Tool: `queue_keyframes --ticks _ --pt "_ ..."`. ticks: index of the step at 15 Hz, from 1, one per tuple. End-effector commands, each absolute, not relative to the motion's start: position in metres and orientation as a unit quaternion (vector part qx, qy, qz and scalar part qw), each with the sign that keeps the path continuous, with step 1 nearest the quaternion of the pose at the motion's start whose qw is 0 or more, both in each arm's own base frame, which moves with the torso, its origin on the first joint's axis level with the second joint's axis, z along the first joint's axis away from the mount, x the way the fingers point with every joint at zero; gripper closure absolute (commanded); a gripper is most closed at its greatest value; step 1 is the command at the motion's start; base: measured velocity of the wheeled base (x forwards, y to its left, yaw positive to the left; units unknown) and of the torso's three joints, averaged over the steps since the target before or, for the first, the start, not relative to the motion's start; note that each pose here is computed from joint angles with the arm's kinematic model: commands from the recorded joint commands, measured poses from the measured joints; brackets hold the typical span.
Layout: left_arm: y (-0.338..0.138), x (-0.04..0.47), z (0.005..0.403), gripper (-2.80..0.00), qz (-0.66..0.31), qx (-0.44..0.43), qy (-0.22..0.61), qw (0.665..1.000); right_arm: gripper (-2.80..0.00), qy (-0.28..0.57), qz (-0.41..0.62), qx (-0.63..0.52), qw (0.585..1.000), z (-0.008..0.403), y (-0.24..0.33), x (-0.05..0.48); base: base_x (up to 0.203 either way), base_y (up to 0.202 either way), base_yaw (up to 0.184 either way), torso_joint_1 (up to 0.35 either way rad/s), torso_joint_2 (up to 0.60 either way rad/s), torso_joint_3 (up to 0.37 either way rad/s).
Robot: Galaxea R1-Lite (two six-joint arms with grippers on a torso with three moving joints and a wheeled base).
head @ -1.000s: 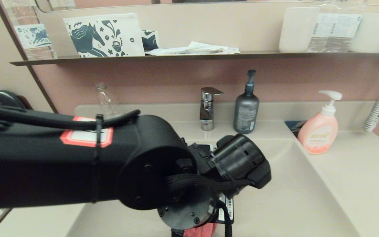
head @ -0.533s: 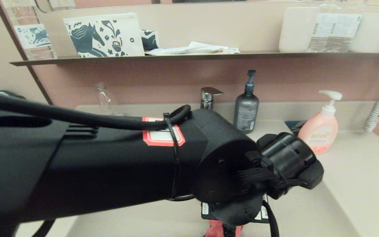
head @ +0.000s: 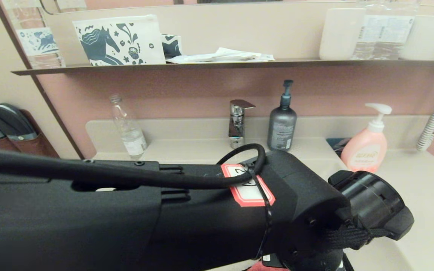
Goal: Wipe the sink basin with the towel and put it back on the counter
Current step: Wipe the sink
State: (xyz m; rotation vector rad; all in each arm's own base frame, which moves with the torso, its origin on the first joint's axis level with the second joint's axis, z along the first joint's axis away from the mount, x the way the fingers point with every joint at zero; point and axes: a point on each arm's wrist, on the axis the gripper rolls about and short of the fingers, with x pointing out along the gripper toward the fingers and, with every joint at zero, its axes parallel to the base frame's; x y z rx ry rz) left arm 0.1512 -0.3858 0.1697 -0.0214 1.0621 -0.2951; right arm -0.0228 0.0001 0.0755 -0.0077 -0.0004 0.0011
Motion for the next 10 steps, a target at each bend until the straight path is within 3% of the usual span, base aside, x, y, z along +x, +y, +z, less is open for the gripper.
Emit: queue_keyframes --ticks 1,10 --pt "-0.391 0.153 0.168 0.00 -0.147 -0.025 0.497 0.855 0.00 0.000 0.001 -0.005 1.000 0.075 0.000 -0.023 0.000 0.000 0.000 0.000 0.00 0.000" --pt "-0.415 0.160 0.122 0.00 -0.142 -0.015 0.498 0.856 0.00 0.000 0.001 -0.005 1.000 0.075 0.000 -0.023 0.000 0.000 0.000 0.000 0.00 0.000"
